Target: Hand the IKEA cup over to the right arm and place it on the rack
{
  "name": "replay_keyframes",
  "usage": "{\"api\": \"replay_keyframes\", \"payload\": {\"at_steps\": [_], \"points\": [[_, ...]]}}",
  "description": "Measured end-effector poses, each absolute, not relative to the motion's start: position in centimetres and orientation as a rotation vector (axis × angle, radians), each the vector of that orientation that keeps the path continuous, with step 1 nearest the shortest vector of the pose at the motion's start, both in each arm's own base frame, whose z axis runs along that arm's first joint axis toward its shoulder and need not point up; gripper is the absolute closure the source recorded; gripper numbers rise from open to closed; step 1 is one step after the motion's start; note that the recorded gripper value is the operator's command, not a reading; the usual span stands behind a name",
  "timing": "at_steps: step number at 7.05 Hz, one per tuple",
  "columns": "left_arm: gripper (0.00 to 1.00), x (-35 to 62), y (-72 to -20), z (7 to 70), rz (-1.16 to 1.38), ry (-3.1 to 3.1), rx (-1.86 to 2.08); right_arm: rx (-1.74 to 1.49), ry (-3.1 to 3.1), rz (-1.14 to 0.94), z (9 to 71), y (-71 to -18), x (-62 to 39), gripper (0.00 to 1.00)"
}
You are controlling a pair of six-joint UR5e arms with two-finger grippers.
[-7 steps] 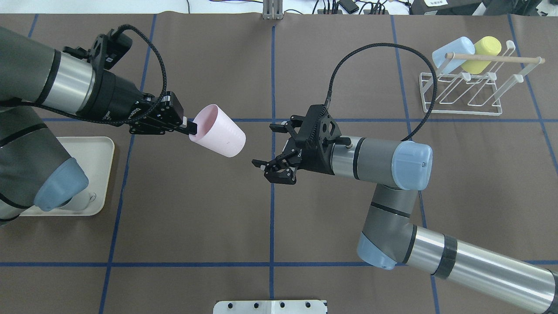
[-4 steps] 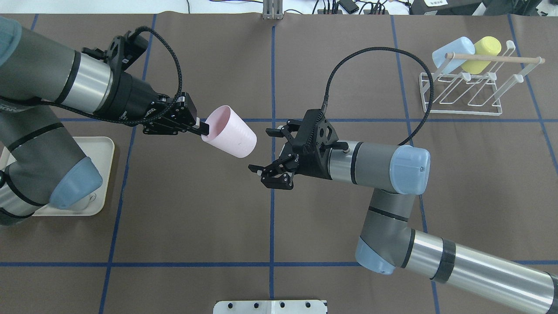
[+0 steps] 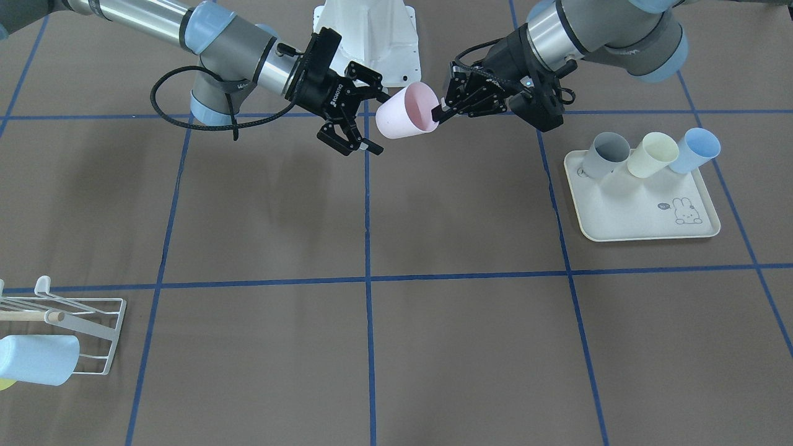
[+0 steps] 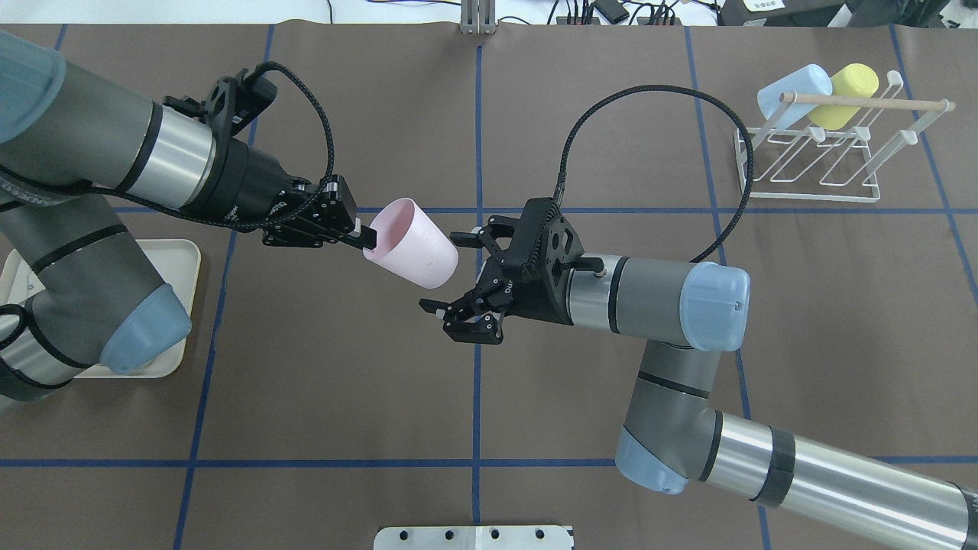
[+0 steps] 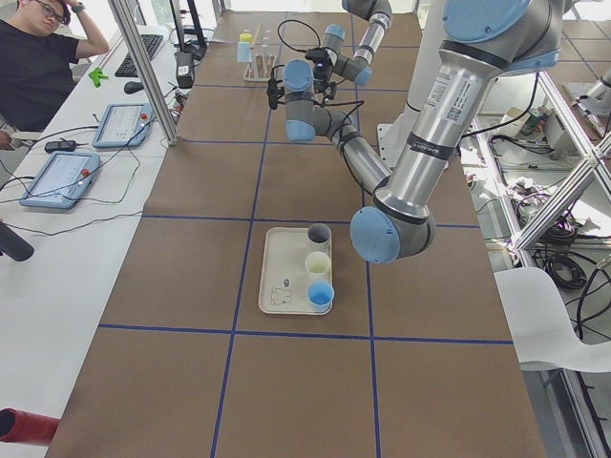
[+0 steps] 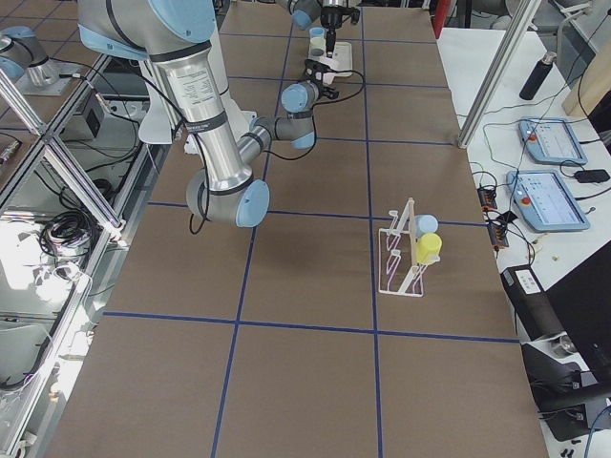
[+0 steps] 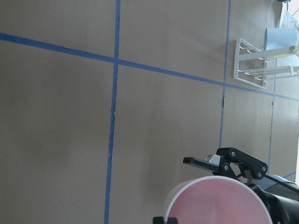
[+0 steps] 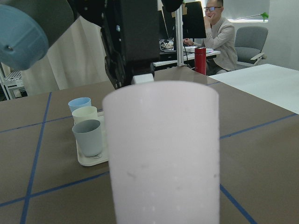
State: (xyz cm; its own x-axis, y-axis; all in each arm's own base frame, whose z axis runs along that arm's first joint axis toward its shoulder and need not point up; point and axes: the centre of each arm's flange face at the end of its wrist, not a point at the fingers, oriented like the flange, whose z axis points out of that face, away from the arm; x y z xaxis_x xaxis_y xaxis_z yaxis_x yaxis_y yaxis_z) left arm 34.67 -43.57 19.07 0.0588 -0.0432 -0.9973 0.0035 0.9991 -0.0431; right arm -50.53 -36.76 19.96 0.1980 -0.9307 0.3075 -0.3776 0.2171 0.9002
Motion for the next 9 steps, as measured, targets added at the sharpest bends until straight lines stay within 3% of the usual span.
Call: {"api": "replay_keyframes", "payload": {"at_steps": [7,8,9], "points": [[1.00,36.0,-42.6,18.9,-0.022,1.514,-0.039,1.366,-1.377,-0.617,19.6,-36.5,-50.6,0.15],[1.00,36.2,-42.5,18.9,-0.024,1.514,-0.036,1.366,-1.377,-0.617,19.6,-36.5,-50.6,0.22],[1.00,36.3,-42.5,18.9,-0.025,1.513,-0.034,1.366,-1.377,-0.618,19.6,-36.5,-50.6,0.38]]}}
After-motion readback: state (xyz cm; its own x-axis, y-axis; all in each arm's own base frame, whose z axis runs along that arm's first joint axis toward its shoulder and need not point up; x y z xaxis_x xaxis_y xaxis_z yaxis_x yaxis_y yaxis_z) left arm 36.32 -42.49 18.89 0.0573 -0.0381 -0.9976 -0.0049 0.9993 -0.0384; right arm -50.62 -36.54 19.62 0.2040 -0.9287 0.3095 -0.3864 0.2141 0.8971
